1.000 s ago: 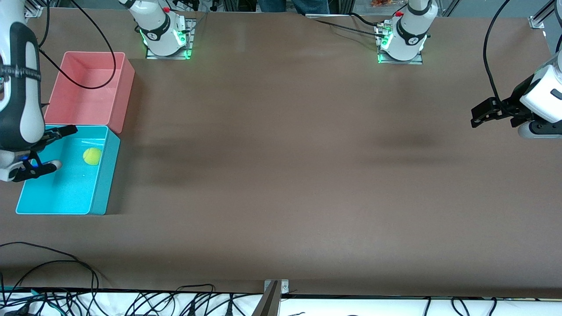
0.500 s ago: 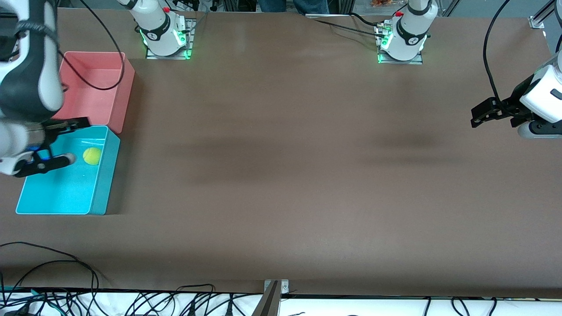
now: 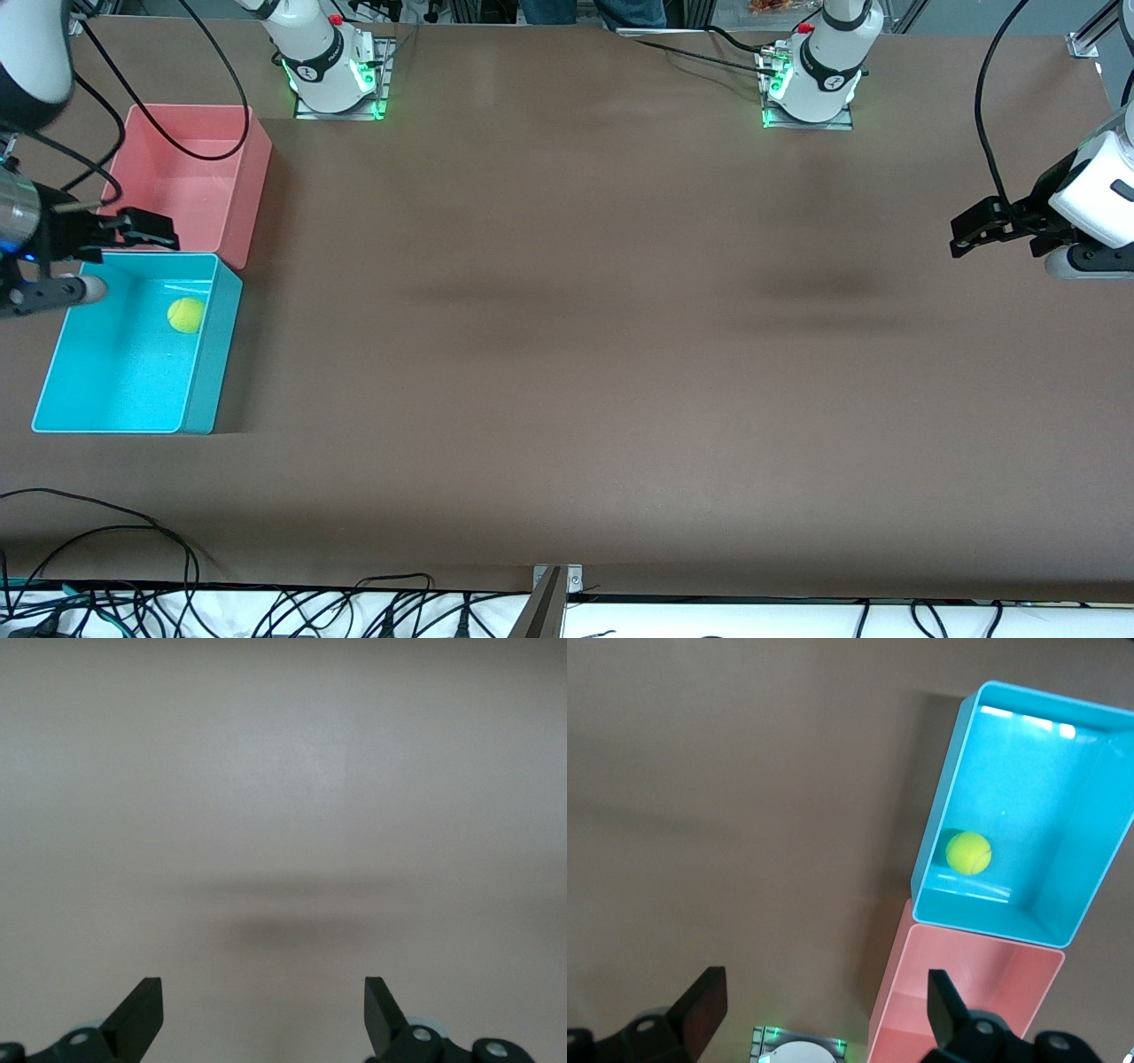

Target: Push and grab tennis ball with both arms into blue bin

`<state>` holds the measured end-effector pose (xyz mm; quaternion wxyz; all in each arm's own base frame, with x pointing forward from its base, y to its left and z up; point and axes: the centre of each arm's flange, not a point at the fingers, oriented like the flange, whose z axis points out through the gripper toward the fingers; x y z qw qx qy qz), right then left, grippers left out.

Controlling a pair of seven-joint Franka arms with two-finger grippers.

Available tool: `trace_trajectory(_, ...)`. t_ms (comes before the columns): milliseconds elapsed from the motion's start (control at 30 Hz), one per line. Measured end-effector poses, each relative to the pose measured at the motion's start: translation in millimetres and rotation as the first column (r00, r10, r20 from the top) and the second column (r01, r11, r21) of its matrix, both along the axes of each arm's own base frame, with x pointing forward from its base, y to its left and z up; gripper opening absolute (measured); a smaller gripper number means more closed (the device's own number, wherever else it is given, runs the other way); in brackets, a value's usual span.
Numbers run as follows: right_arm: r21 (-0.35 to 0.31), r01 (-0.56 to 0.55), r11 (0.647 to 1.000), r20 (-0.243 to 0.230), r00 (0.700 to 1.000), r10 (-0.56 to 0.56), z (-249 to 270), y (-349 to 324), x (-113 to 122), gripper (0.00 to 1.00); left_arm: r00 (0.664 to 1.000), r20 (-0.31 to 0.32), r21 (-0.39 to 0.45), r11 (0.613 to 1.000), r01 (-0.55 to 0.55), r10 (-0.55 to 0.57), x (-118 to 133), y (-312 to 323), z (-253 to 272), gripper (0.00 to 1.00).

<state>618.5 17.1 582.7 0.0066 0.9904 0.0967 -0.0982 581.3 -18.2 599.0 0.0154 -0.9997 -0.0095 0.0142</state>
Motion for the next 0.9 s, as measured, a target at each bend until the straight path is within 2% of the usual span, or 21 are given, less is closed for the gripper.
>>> trace_trajectory(333, 0.008, -0.022, 1.0, 0.07, 0.997, 0.022, -15, 17, -2, 1.0, 1.0, -0.001, 0.0, 1.0, 0.0, 0.0, 0, 0, 0, 1.0)
trace_trajectory(667, 0.028, 0.046, 0.999, 0.152, 0.987, -0.049, -7, -30, -51, 1.0, 1.0, -0.001, 0.0, 1.0, 0.0, 0.0, 0, 0, 0, 1.0)
trace_trajectory(900, 0.023, 0.134, 0.991, 0.144, 0.98, -0.136, 1, -27, -89, 1.0, 1.0, -0.001, 0.0, 1.0, 0.0, 0.0, 0, 0, 0, 1.0)
